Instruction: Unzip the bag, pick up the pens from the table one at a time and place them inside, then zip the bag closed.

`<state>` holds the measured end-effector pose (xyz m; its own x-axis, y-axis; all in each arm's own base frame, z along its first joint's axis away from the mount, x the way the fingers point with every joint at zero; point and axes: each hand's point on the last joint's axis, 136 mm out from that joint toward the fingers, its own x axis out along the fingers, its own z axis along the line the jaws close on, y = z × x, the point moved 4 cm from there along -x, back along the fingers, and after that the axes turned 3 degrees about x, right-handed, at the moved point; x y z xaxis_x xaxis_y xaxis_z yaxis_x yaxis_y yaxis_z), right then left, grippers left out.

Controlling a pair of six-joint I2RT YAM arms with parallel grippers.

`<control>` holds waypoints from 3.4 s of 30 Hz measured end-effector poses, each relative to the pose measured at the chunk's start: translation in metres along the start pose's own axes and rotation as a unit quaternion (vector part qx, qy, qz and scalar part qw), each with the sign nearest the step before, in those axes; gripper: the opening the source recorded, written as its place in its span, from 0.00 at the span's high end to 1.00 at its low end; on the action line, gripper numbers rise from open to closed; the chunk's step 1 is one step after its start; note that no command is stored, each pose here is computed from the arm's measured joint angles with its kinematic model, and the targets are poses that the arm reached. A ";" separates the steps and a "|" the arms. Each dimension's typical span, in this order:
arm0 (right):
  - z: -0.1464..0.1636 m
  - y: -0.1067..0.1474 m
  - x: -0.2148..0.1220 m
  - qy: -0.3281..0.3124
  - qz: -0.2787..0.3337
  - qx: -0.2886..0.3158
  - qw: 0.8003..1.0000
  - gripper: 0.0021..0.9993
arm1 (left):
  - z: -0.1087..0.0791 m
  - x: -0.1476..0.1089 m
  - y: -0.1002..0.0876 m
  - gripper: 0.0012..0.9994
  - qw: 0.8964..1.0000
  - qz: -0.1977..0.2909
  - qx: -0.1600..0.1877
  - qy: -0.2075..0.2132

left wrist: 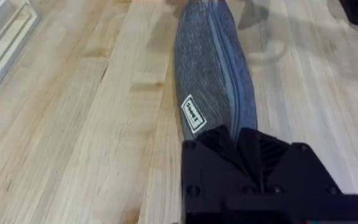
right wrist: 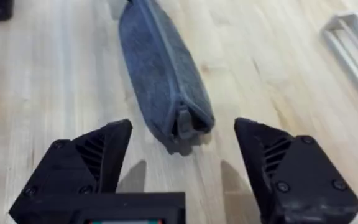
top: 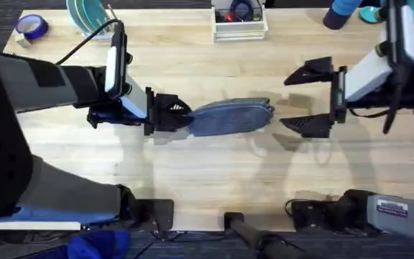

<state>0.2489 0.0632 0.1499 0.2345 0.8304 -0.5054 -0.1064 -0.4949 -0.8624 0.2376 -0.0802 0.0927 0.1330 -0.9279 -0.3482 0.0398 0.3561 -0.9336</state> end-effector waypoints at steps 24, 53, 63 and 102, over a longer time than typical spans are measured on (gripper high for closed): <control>0.000 0.026 0.030 -0.058 0.010 0.032 0.998 0.00 | 0.000 0.000 0.000 0.96 1.000 0.000 0.002 -0.001; 0.006 0.031 0.048 -0.093 0.014 0.029 0.995 0.00 | 0.003 0.000 0.001 0.96 1.000 0.001 0.011 -0.004; 0.003 0.031 0.049 -0.086 0.015 0.017 0.996 0.67 | 0.003 0.000 0.001 0.96 1.000 0.002 0.013 -0.005; -0.011 0.053 0.021 -0.034 0.024 0.080 0.996 0.97 | 0.003 0.002 -0.001 0.96 1.000 -0.003 0.017 -0.002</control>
<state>0.2584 0.0516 0.0939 0.1602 0.8252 -0.5416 -0.2689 -0.4915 -0.8283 0.2407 -0.0821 0.0931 0.1363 -0.9295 -0.3427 0.0735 0.3545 -0.9322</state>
